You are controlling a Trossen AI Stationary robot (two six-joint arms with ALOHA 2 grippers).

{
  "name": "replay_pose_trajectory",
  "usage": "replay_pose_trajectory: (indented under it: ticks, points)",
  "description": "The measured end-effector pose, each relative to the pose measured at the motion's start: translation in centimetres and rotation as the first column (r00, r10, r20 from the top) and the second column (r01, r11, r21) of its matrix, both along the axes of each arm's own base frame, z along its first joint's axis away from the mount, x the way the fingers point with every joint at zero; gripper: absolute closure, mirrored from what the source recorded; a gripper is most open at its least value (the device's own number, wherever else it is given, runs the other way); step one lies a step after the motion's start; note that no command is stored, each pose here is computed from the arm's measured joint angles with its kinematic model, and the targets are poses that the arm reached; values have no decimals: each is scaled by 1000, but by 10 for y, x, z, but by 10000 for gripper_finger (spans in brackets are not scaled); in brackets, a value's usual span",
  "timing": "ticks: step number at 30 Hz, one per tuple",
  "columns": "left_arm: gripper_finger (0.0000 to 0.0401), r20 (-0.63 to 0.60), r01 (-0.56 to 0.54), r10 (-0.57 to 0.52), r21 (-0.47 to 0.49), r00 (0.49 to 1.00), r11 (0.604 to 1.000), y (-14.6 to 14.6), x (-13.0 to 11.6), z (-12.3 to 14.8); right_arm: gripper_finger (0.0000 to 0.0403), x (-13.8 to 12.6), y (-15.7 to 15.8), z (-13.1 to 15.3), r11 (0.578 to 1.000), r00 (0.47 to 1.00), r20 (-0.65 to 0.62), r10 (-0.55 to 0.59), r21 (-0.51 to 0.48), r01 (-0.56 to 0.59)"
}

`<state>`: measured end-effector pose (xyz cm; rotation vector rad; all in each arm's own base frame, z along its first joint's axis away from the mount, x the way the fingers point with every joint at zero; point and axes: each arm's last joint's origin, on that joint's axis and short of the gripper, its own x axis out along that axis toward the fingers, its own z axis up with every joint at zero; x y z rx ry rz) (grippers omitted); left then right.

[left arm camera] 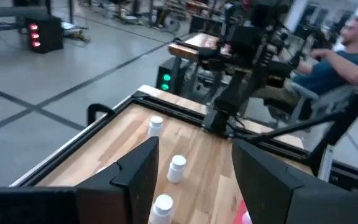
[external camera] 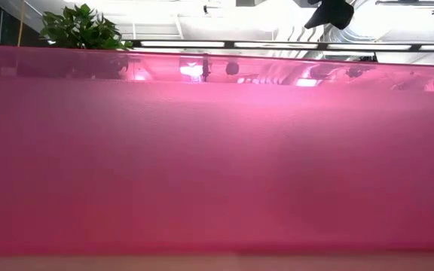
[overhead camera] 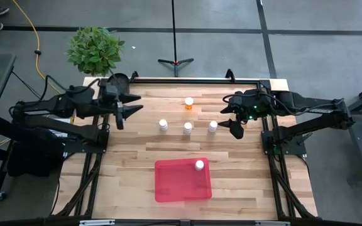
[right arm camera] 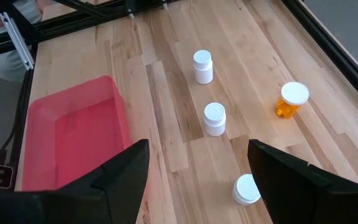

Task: Pick and place pill bottles into a basket
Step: Put the white medicine bottle into the red container

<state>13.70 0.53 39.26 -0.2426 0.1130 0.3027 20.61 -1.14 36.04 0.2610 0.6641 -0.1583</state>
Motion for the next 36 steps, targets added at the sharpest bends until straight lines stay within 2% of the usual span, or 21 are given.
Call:
replay_pose_trajectory:
  ticks: [9, 15, 22, 27, 31, 36]
  points:
    - [164, 80, -54, 60, -75, 995, 996, 2, -35, -30, 139, -11, 1, 8, 999, 999, 44, 32, -7, -32]
    - [164, 114, -76, 89, -119, 989, 990, 3, -51, -48, 139, -49, 2, 30, 999, 984, 179, -10, -51, 20]
    - [164, 126, -96, 111, -120, 986, 988, 4, -60, -56, 139, -91, 1, 45, 990, 947, 305, -97, -69, 124]
    - [164, 140, -117, 134, -122, 981, 986, 5, -67, -66, 139, -108, 0, 39, 978, 956, 248, -158, -96, 187]
    - [164, 162, -118, 144, -158, 976, 980, 5, -74, -79, 139, -119, -1, 33, 971, 961, 184, -206, -84, 224]
    - [164, 191, -112, 150, -198, 970, 974, 5, -81, -91, 139, -135, 0, 34, 970, 953, 217, -213, -68, 233]
